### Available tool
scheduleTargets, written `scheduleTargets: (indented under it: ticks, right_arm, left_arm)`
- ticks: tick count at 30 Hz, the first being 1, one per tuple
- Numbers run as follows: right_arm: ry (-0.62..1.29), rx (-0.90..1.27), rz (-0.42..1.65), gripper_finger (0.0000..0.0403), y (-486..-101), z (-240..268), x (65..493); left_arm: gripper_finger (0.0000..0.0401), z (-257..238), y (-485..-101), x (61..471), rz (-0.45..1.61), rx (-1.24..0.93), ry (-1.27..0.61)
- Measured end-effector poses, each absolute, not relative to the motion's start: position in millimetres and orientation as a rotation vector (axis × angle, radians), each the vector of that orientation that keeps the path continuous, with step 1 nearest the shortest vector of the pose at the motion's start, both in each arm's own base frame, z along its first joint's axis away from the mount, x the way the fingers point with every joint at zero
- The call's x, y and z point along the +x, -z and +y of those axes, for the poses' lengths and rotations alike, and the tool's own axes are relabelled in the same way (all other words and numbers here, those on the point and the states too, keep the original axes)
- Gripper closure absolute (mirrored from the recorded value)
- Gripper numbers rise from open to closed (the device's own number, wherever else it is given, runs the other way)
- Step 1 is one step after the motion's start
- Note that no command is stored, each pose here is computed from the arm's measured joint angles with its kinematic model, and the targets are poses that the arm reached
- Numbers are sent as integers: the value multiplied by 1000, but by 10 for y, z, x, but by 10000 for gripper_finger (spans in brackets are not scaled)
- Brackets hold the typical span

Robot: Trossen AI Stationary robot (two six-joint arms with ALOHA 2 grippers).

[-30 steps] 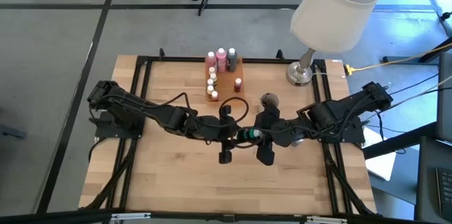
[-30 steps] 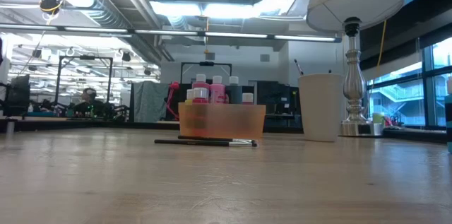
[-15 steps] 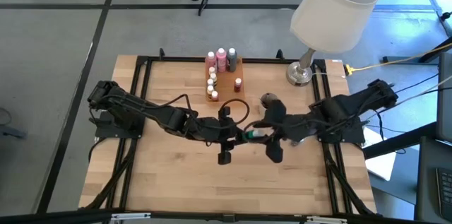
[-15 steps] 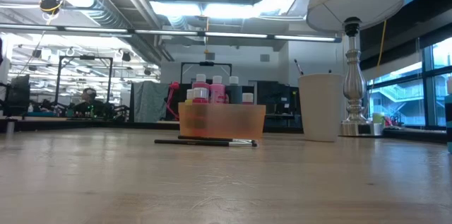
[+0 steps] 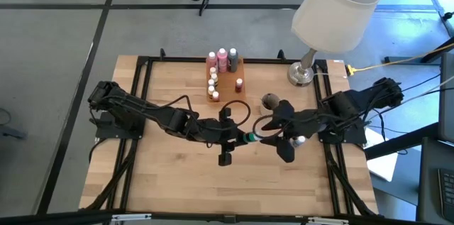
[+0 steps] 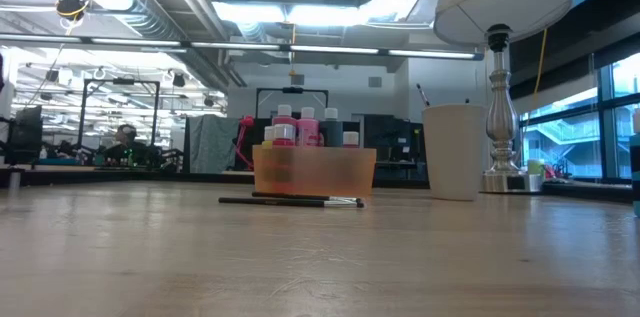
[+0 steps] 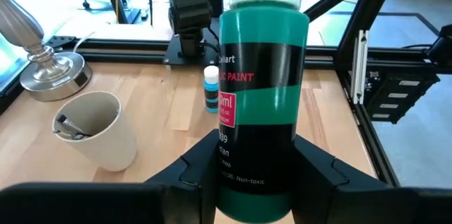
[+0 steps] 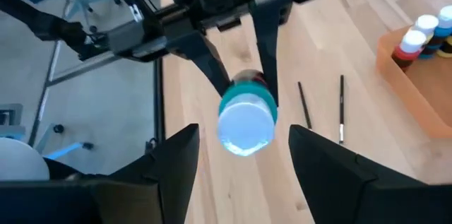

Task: Pick & Place Paint Supplies
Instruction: Put the green paint bottle into the orange bin

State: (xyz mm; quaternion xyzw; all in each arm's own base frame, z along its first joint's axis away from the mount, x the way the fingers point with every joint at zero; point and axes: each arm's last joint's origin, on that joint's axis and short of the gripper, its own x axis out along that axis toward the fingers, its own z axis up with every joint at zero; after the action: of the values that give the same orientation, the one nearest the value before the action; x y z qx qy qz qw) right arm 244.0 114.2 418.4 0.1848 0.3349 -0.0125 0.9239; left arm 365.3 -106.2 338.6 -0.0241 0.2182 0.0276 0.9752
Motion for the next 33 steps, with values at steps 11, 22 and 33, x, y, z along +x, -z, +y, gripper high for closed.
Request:
scheduleTargets:
  ticks: [11,22,33]
  right_arm:
    - [32,387,698,179,-4165,1085,2489]
    - [-5,361,726,183,-4114,1054,2588]
    - [-25,345,706,261,-4135,1059,2594]
  left_arm:
    - [281,-1063,-3403,3661,422,-39,-52]
    - [281,-1054,-3408,3665,416,-30,-58]
    - [281,-1047,-3410,3663,414,-29,-78]
